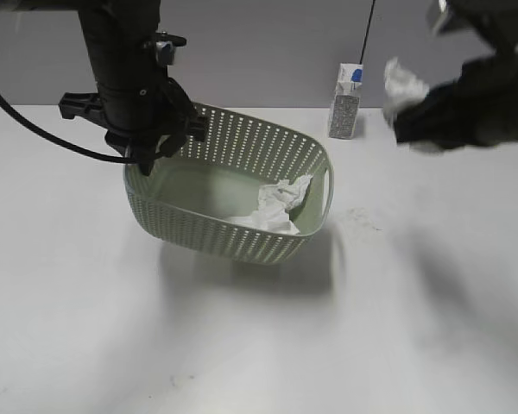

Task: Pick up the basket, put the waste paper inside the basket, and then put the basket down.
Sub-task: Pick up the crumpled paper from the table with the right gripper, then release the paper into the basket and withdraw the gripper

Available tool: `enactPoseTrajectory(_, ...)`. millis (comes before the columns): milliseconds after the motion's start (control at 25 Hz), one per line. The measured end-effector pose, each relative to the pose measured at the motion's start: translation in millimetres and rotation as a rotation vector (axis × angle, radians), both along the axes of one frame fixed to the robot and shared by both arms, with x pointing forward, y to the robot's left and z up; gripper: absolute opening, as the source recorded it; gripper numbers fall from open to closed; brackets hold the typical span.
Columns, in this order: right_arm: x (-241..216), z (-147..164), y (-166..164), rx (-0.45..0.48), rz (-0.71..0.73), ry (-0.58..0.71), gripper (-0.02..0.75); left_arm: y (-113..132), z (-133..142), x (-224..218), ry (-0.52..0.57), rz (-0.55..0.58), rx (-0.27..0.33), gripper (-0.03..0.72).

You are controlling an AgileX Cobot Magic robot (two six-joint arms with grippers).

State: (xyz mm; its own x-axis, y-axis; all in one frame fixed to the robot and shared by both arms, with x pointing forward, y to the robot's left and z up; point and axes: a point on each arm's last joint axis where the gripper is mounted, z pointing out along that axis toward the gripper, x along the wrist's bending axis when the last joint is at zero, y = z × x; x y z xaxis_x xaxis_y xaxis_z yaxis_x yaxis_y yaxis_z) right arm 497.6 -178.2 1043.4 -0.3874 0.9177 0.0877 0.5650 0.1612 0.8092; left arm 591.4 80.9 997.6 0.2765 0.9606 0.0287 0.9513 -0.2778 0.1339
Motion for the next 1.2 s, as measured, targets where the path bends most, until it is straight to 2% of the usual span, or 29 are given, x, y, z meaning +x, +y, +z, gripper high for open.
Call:
enactPoseTrajectory(120, 6.8, 42.8, 6.5, 0.070, 0.005, -0.156, 0.006, -0.3, 0.1, 0.4, -0.005, 0.000, -0.003, 0.000)
enactPoseTrajectory(240, 11.1, 58.7, 24.0, 0.099, 0.049, -0.206, 0.006, -0.5, 0.1, 0.5, -0.006, 0.000, -0.005, 0.000)
enactPoseTrajectory(360, 16.9, 43.3, 49.9, 0.099, 0.104, -0.181, 0.006, -1.4, 0.2, 1.0, -0.011, 0.001, -0.016, 0.000)
enactPoseTrajectory(520, 28.0, -12.0, 85.0, 0.033, 0.168, -0.053, 0.022, -3.7, 0.1, 0.3, -0.003, 0.008, -0.042, 0.000)
enactPoseTrajectory(560, 29.3, -25.3, 90.6, 0.010, 0.180, -0.010, 0.048, -4.2, 0.1, 0.0, 0.001, 0.010, -0.048, 0.000)
enactPoseTrajectory(600, 31.3, -39.1, 95.0, -0.016, 0.188, 0.041, 0.107, -4.5, 0.1, -0.2, 0.003, 0.012, -0.052, 0.000)
enactPoseTrajectory(680, 33.0, -58.5, 99.7, -0.064, 0.200, 0.145, 0.285, -4.7, 0.1, -0.4, 0.005, 0.013, -0.055, 0.000)
enactPoseTrajectory(760, 32.2, -63.4, 100.7, -0.101, 0.218, 0.208, 0.515, -4.9, 0.1, -0.4, 0.005, 0.013, -0.056, 0.000)
enactPoseTrajectory(800, 31.8, -61.8, 101.2, -0.118, 0.233, 0.225, 0.576, -5.0, 0.1, -0.4, 0.005, 0.013, -0.057, 0.000)
enactPoseTrajectory(920, 32.1, -43.5, 102.8, -0.129, 0.263, 0.215, 0.599, -5.4, 0.1, -0.1, 0.002, 0.014, -0.062, 0.000)
enactPoseTrajectory(1040, 30.7, -4.8, 100.0, -0.094, 0.270, 0.119, 0.590, -6.3, 0.3, 0.6, -0.006, 0.015, -0.072, 0.000)
enactPoseTrajectory(1200, 36.7, 49.1, 69.5, -0.026, 0.190, 0.010, 0.589, -11.2, 0.9, 1.5, -0.015, 0.027, -0.130, 0.000)
